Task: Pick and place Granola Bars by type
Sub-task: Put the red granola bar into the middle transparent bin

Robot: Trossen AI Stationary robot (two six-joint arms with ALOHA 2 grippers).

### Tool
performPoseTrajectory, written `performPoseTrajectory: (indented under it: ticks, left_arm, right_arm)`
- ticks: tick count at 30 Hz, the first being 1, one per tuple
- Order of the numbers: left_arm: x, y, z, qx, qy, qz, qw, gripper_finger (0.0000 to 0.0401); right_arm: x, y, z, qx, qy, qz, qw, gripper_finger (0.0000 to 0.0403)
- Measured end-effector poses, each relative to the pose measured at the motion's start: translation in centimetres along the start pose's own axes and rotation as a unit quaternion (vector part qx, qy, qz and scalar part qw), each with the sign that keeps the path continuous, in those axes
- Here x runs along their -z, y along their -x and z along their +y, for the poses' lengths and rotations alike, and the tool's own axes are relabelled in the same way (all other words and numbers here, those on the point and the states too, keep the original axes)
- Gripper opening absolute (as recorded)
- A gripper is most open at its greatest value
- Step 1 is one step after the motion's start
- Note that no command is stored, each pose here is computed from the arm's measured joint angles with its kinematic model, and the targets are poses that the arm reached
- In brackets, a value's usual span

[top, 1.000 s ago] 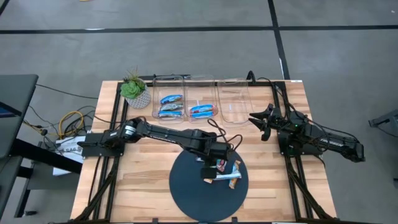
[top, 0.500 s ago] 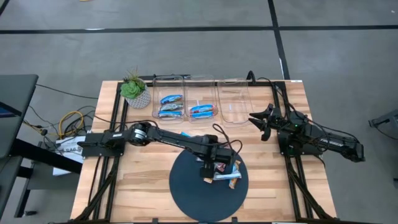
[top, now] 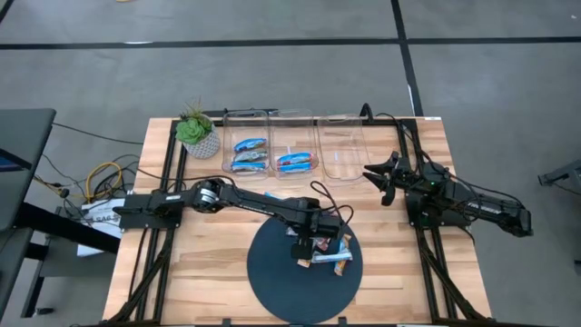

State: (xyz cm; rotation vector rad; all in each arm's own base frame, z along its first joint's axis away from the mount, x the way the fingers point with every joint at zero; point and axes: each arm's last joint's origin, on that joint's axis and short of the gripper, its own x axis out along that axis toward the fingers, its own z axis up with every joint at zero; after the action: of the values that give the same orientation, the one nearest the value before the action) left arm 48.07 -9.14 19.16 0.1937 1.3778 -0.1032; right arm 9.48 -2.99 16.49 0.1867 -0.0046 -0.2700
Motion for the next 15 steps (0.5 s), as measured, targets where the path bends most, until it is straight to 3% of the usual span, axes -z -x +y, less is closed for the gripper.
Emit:
performPoseTrajectory:
  ticks: [10, 15]
  left_arm:
    - [-0.3, -1.8, -0.1, 0.000, 0.000, 0.003, 1.000, 0.0207]
    - [-0.3, -2.5, -0.3, 0.022, -0.005, 0.010, 1.000, 0.0177]
  right_arm:
    - [0.0, 0.0, 0.0, 0.000, 0.000, 0.000, 1.000, 0.0123]
    - [0.0, 0.0, 0.0, 0.000, 0.000, 0.000, 1.000, 0.0123]
